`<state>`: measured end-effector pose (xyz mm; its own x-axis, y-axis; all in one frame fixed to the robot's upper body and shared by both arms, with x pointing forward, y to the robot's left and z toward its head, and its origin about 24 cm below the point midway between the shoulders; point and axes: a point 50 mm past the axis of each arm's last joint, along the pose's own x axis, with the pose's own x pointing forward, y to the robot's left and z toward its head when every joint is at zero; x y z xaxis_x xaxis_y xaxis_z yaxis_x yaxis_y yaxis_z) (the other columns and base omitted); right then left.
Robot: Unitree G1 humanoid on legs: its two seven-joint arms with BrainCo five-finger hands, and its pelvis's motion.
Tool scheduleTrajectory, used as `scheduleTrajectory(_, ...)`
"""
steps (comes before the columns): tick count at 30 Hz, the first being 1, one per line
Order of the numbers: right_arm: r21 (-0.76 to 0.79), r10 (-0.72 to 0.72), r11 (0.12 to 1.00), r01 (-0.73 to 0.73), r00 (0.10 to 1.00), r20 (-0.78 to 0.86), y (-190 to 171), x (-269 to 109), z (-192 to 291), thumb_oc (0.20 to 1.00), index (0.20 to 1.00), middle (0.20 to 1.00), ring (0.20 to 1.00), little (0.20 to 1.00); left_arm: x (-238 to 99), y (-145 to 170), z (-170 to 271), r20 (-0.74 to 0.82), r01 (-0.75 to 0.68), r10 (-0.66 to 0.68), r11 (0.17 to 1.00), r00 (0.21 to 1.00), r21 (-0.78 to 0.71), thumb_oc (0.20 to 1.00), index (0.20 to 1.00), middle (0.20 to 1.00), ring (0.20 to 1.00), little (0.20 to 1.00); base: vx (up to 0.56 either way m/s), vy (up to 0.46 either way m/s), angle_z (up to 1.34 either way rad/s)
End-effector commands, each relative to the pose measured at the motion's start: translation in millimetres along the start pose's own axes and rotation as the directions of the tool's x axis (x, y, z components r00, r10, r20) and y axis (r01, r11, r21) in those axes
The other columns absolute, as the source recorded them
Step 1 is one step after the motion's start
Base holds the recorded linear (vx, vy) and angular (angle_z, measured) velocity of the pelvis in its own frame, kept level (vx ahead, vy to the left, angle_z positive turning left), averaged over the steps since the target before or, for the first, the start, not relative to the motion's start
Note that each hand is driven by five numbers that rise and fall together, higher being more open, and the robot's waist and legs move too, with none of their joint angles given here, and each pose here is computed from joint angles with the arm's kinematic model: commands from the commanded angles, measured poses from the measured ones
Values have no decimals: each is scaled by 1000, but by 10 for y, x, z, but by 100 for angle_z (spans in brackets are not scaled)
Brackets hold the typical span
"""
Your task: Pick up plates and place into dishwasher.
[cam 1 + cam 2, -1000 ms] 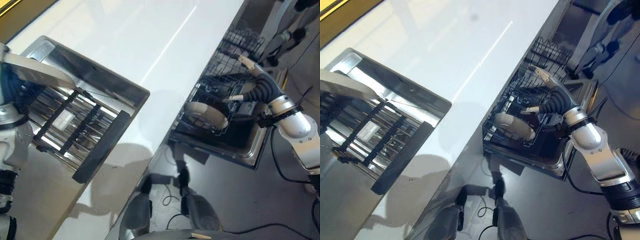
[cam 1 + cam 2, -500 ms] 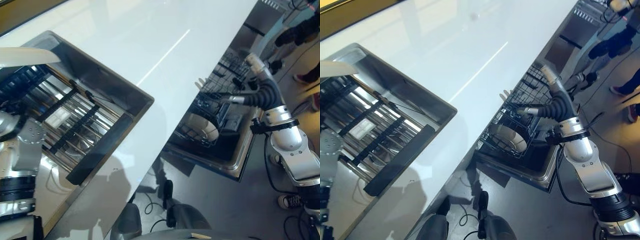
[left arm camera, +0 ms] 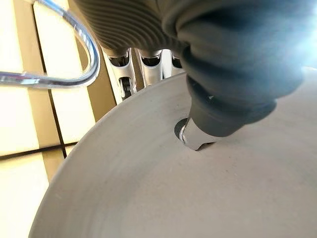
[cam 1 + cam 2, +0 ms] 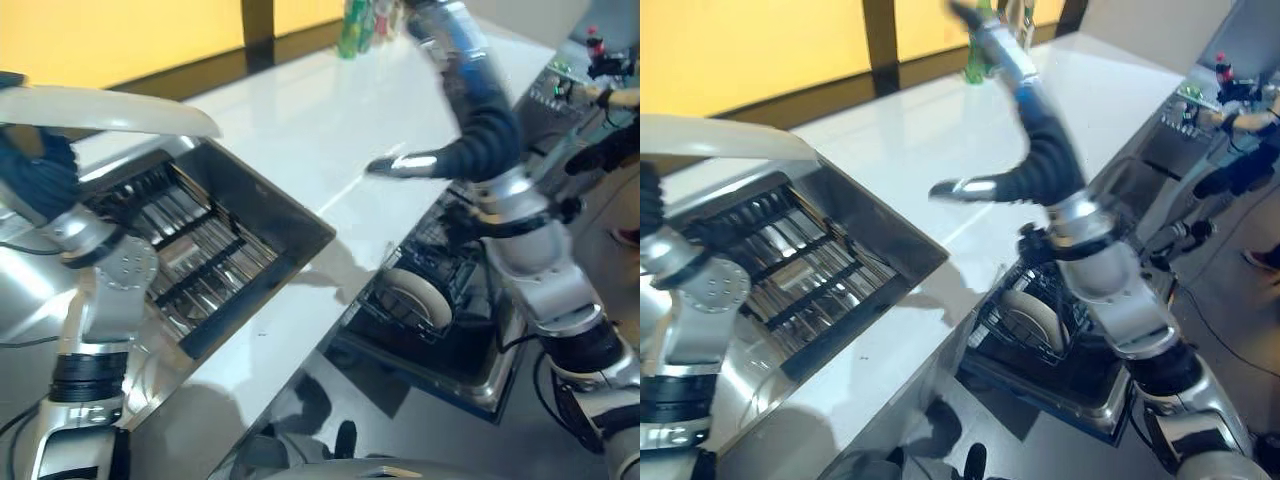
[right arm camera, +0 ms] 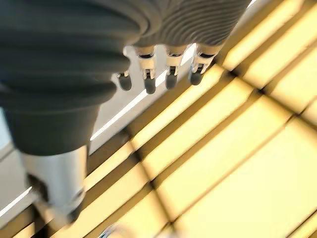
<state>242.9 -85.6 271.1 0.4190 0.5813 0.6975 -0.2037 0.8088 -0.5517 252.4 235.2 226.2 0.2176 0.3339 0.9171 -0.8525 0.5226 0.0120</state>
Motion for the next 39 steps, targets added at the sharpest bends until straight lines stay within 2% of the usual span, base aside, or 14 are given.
scheduleTrajectory(1,91,49,994,-54,998,50,125,123,145,1000,1000,1000,1000,1000,-18,-132,198,27,104,-101,982,995,-155,200,200,200,200,200,11,-108,31)
scheduleTrajectory(11,33,22,999,-23,999,30,235,276,185,1000,1000,1000,1000,1000,-226,-274,591,63,339,-353,814,934,-472,200,200,200,200,200,-36,-76,30)
scheduleTrajectory(18,-260,-35,965,-1,991,-132,179,231,-40,1000,1000,1000,1000,1000,-206,-209,714,122,351,-337,789,934,-504,200,200,200,200,200,-40,-24,13)
scheduleTrajectory(19,-278,-34,961,-13,986,-165,159,201,-76,906,906,906,906,906,-200,-204,714,119,349,-337,792,934,-502,200,200,200,200,200,-39,-15,8)
scheduleTrajectory(20,-288,-26,957,-32,981,-193,145,177,-107,589,589,589,589,589,-194,-199,706,116,348,-336,795,935,-498,200,200,200,200,200,0,0,0)
scheduleTrajectory(21,-287,8,954,-82,968,-251,143,131,-169,485,485,485,485,485,-189,-194,689,114,349,-337,802,934,-485,200,200,200,200,200,0,0,0)
scheduleTrajectory(22,-278,29,954,-110,960,-279,147,97,-193,595,595,595,595,595,-186,-188,687,122,351,-335,808,934,-474,200,200,200,200,200,0,0,0)
scheduleTrajectory(23,-265,38,956,-123,951,-306,136,60,-214,837,837,837,837,837,-182,-184,687,127,355,-336,810,933,-466,200,200,200,200,200,-16,-4,-3)
scheduleTrajectory(24,-255,32,960,-116,949,-312,125,30,-222,827,827,827,827,827,-184,-183,683,125,354,-336,813,934,-463,200,200,200,200,200,-9,-2,-3)
scheduleTrajectory(25,-243,22,964,-104,948,-317,106,9,-228,558,558,558,558,558,-181,-179,680,123,351,-333,816,935,-459,200,200,200,200,200,-4,0,-3)
scheduleTrajectory(27,-229,31,966,-119,934,-355,97,-25,-271,470,470,470,470,470,-178,-175,673,126,346,-325,826,937,-445,200,200,200,200,200,0,0,0)
scheduleTrajectory(30,-234,40,962,-140,921,-388,98,-49,-303,464,464,464,464,464,-180,-177,669,124,347,-326,832,937,-434,200,200,200,200,200,-1,3,-4)
scheduleTrajectory(31,-189,80,968,-166,916,-394,126,-57,-306,200,200,200,200,200,-181,-180,663,122,351,-331,831,936,-431,200,200,200,200,200,-4,-3,-7)
scheduleTrajectory(39,2,169,983,-181,910,-379,264,9,-317,200,200,200,200,200,-223,-210,679,125,366,-349,806,929,-466,200,200,200,200,200,5,0,-2)
